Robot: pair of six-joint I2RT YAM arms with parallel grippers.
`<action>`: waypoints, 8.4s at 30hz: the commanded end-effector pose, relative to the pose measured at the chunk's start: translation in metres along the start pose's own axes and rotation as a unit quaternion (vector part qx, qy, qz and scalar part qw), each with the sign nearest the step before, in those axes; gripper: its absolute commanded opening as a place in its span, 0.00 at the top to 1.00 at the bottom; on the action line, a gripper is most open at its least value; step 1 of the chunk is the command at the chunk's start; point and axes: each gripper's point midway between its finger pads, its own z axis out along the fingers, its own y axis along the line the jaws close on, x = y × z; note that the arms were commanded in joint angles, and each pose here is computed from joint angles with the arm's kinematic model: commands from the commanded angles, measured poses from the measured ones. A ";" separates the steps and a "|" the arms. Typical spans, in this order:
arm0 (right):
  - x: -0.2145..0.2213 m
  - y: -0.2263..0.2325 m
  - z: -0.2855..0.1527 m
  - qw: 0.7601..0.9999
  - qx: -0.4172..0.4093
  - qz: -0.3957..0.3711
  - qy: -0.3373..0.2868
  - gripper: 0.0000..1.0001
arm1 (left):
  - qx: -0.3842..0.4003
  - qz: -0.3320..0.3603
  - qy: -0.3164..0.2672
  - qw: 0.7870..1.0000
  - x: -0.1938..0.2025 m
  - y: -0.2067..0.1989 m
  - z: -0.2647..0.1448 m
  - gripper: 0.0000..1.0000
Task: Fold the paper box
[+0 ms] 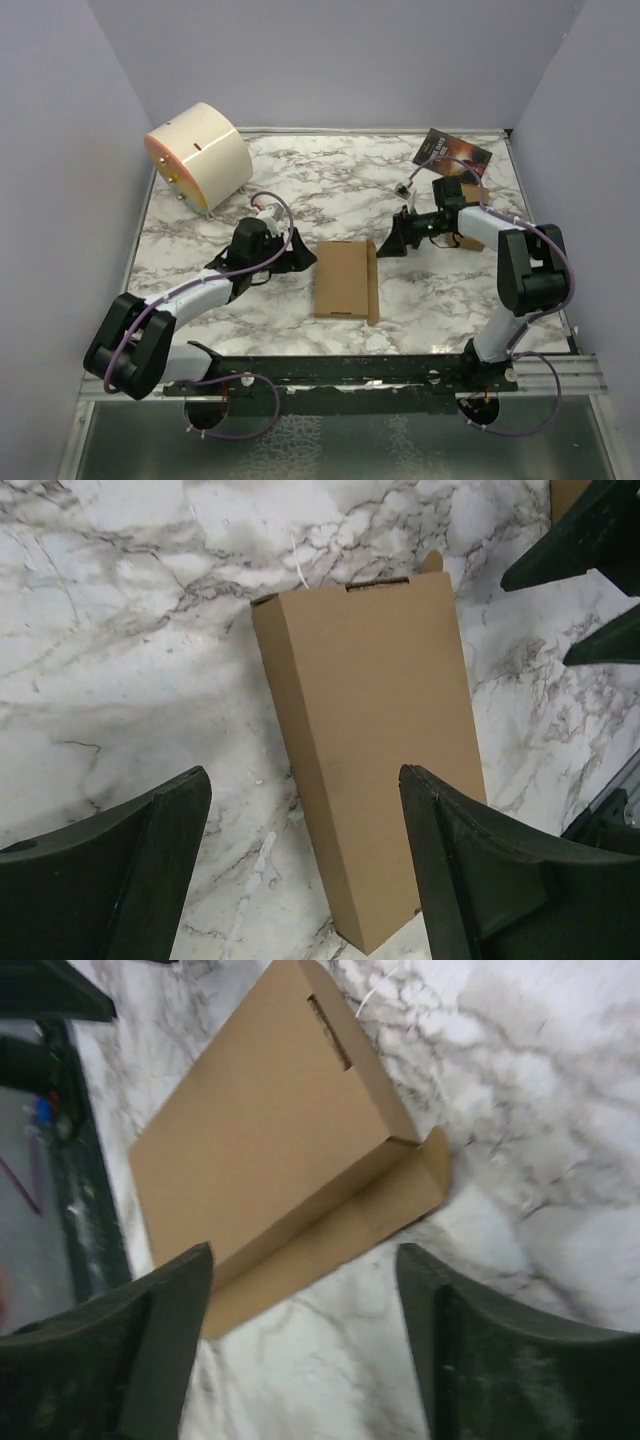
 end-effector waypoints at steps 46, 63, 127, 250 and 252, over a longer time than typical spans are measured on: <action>0.049 0.010 0.028 0.959 -0.014 0.280 -0.025 0.20 | 0.002 -0.087 0.114 0.990 0.095 0.053 0.007 0.76; 0.043 0.020 0.056 0.955 -0.051 0.292 0.006 0.20 | 0.030 -0.152 0.098 0.983 0.109 0.058 -0.004 0.78; 0.029 0.023 0.099 0.978 0.149 -0.002 0.145 0.49 | 0.078 -0.114 0.090 0.986 0.060 0.010 0.009 0.78; 0.007 -0.033 0.033 0.989 0.021 -0.145 0.037 0.97 | 0.060 -0.042 0.117 0.990 -0.004 0.023 0.082 0.69; 0.010 -0.032 0.034 0.989 0.022 -0.141 0.040 0.97 | 0.054 -0.045 0.118 0.990 -0.004 0.026 0.083 0.69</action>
